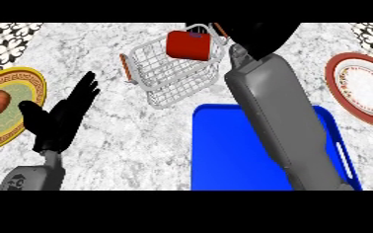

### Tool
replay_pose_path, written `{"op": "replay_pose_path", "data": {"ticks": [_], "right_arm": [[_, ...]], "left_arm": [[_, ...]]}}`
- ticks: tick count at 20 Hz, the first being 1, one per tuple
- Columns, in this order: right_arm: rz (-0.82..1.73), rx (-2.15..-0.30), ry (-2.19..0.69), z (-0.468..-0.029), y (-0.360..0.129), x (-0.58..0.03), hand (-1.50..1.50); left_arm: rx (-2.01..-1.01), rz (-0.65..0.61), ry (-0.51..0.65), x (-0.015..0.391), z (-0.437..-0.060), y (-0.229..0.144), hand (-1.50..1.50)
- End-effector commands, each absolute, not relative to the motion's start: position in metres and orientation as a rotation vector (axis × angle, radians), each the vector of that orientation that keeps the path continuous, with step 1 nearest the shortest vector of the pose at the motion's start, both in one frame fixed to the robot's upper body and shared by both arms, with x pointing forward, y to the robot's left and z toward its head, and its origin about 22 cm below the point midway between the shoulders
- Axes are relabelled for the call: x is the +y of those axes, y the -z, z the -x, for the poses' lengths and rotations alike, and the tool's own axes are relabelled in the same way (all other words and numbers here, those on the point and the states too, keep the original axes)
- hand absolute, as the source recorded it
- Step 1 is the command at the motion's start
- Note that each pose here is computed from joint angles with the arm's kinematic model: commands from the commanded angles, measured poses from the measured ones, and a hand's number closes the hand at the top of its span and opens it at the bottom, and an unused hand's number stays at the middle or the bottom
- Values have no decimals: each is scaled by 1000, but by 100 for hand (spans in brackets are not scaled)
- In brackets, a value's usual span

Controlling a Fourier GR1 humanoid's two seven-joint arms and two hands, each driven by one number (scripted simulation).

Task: Pick the can from the tray and place it in the tiered basket

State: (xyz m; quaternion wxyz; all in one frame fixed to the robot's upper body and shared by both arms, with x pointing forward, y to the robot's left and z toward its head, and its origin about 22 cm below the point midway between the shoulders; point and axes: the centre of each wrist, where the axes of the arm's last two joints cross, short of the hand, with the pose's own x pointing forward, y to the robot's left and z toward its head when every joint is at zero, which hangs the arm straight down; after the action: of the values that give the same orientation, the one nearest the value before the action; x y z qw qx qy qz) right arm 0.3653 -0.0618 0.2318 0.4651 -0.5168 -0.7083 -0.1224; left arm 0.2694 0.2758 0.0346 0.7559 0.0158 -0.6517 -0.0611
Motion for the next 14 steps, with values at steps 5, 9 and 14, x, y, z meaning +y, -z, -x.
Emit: {"op": "replay_pose_path", "data": {"ticks": [5, 9, 14], "right_arm": [[1156, -1680, 755, -327, -256, -87, -150], [1192, -1633, 797, -293, -242, -109, -150], [1219, -1656, 800, -226, -243, -125, -150]], "left_arm": [[-1391, -83, 88, 292, -260, -26, 0], [-1397, -102, 69, 289, -249, -16, 0], [-1393, -99, 54, 293, -255, -22, 0]]}}
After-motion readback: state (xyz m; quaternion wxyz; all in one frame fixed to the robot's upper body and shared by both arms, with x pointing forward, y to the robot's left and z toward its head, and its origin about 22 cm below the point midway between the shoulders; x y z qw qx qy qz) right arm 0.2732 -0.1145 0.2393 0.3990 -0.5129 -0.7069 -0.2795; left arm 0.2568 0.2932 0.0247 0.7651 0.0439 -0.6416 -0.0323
